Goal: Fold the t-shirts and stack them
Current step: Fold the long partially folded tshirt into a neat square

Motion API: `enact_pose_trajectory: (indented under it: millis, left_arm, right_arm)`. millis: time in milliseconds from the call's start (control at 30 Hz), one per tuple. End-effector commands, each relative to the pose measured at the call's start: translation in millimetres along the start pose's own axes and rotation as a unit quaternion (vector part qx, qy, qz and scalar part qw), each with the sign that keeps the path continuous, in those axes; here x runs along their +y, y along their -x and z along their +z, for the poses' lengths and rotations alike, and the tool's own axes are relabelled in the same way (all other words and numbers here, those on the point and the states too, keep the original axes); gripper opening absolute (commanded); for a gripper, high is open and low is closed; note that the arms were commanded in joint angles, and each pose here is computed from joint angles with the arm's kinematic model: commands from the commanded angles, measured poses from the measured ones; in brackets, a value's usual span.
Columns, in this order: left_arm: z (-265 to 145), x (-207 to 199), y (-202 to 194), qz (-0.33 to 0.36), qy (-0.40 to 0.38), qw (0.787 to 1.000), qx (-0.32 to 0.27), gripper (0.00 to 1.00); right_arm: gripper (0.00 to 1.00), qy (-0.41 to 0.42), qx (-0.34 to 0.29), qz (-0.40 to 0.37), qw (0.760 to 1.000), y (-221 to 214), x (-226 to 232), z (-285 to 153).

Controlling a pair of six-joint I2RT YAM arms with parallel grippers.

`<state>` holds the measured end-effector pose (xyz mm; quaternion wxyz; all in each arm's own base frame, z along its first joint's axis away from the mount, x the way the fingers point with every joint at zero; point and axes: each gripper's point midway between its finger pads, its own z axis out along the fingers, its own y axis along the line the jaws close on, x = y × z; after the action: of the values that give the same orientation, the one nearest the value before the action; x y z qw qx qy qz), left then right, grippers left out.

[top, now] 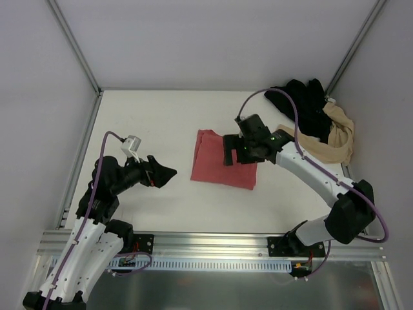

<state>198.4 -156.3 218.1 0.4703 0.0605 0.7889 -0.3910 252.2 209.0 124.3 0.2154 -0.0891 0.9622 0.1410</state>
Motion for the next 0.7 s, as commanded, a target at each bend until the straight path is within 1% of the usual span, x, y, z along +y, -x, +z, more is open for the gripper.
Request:
enact_pose_trajectory:
  millis: [0, 33, 67, 133, 167, 233, 267, 433, 533, 667]
  left_arm:
    - [0.1, -4.0, 2.1, -0.001, -0.006, 1.000, -0.001, 0.99]
    - [0.1, -2.3, 0.2, -0.008, 0.000, 1.000, 0.007, 0.99]
    - [0.0, 0.4, -0.2, -0.011, 0.009, 1.000, 0.010, 0.99]
    - [-1.2, 2.3, 0.4, -0.014, 0.021, 1.000, 0.017, 0.99]
    - [-3.0, 7.4, -3.4, -0.017, 0.037, 0.999, 0.025, 0.99]
    - [-6.7, 6.6, -0.9, -0.013, 0.043, 0.999, 0.026, 0.99]
    - [-9.5, 8.9, -4.1, -0.013, 0.052, 0.998, 0.034, 0.99]
    - [-21.6, 5.9, -3.6, 0.003, 0.060, 0.997, 0.037, 0.99]
    - [-24.5, 6.6, -8.3, 0.003, 0.063, 0.997, 0.044, 0.99]
    - [-22.6, 7.9, -11.9, -0.002, 0.060, 0.997, 0.047, 0.99]
  right_arm:
    - [0.99, -0.039, -0.041, -0.063, 0.996, 31.1, 20.4, -45.4]
    - [0.99, -0.039, -0.036, -0.073, 0.996, 34.2, 29.4, -44.6]
    - [1.00, -0.035, -0.031, -0.090, 0.995, 41.9, 48.5, -36.2]
    - [0.99, -0.041, -0.013, -0.103, 0.994, 42.5, 64.8, -21.4]
    - [1.00, -0.043, 0.001, -0.116, 0.992, 44.9, 82.3, -2.0]
    - [0.99, -0.061, 0.014, -0.124, 0.990, 44.8, 92.9, 16.8]
    - [0.99, -0.065, 0.022, -0.131, 0.989, 45.8, 104.7, 35.5]
    - [1.00, -0.099, 0.033, -0.125, 0.987, 40.4, 120.0, 72.0]
    - [0.99, -0.126, 0.035, -0.117, 0.984, 33.9, 115.1, 83.0]
    - [0.99, -0.136, 0.035, -0.111, 0.984, 25.3, 114.9, 89.1]
